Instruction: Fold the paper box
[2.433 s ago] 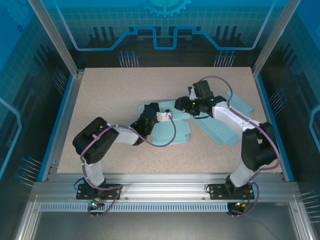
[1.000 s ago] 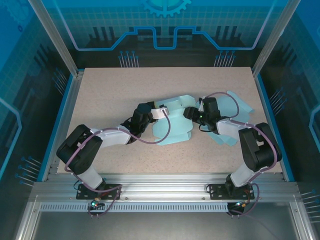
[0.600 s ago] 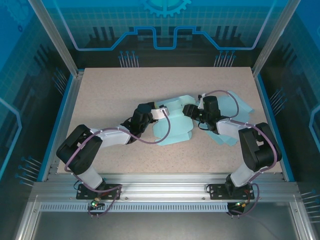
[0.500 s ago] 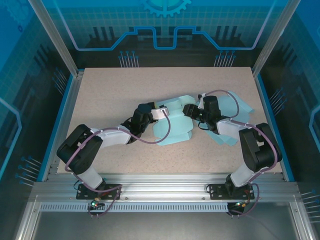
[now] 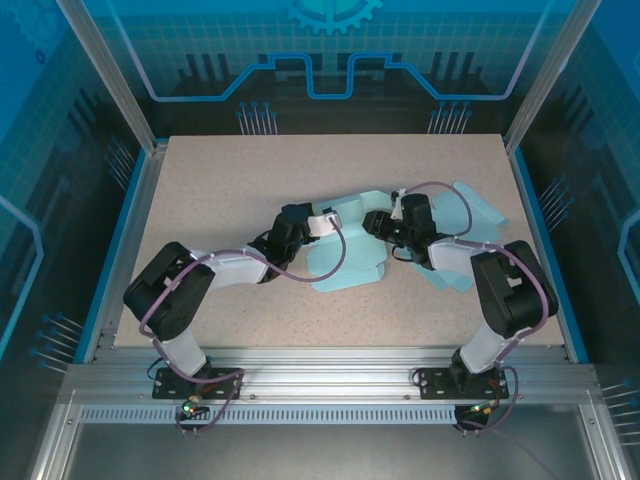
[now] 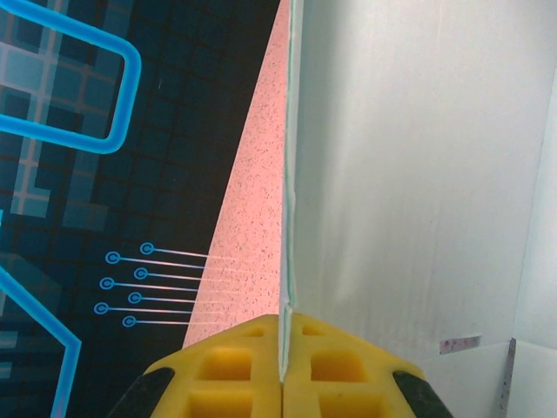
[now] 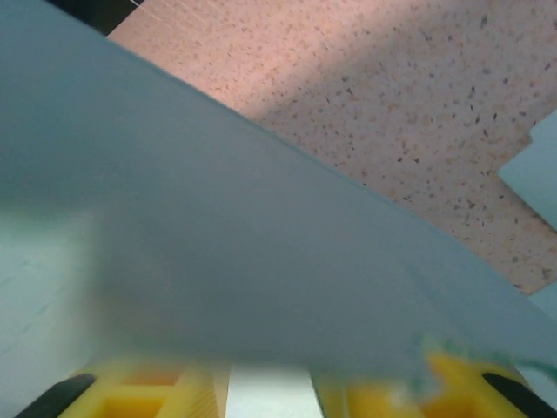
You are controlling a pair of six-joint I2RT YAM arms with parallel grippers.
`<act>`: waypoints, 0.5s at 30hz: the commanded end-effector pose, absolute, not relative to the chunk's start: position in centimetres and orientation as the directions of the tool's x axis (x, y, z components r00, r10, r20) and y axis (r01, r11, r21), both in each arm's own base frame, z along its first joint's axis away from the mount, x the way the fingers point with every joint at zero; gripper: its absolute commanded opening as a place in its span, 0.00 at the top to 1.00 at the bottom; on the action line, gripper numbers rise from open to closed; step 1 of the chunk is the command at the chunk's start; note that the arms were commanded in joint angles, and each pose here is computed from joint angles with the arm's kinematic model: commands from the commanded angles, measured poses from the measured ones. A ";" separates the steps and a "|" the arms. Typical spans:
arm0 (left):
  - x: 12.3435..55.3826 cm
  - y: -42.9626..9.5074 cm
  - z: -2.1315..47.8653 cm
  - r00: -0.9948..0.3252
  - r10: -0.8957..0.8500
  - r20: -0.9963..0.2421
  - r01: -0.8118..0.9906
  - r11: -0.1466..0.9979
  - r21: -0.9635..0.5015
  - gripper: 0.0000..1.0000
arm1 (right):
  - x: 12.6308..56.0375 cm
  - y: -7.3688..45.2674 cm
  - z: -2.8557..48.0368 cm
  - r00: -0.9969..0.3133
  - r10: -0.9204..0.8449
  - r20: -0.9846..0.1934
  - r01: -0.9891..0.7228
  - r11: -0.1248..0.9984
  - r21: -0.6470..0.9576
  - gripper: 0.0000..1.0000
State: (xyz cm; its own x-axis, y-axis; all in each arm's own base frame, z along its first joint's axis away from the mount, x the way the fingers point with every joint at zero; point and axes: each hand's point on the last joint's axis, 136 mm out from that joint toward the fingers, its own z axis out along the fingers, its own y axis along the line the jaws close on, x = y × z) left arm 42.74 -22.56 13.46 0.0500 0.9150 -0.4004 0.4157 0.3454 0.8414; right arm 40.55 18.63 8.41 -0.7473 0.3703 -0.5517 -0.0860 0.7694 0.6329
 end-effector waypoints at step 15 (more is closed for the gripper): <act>43.7 -23.3 12.0 0.032 0.926 -0.375 0.408 0.330 0.851 1.00 | 40.5 22.3 7.1 -0.793 0.314 -0.522 -0.106 0.772 0.626 0.64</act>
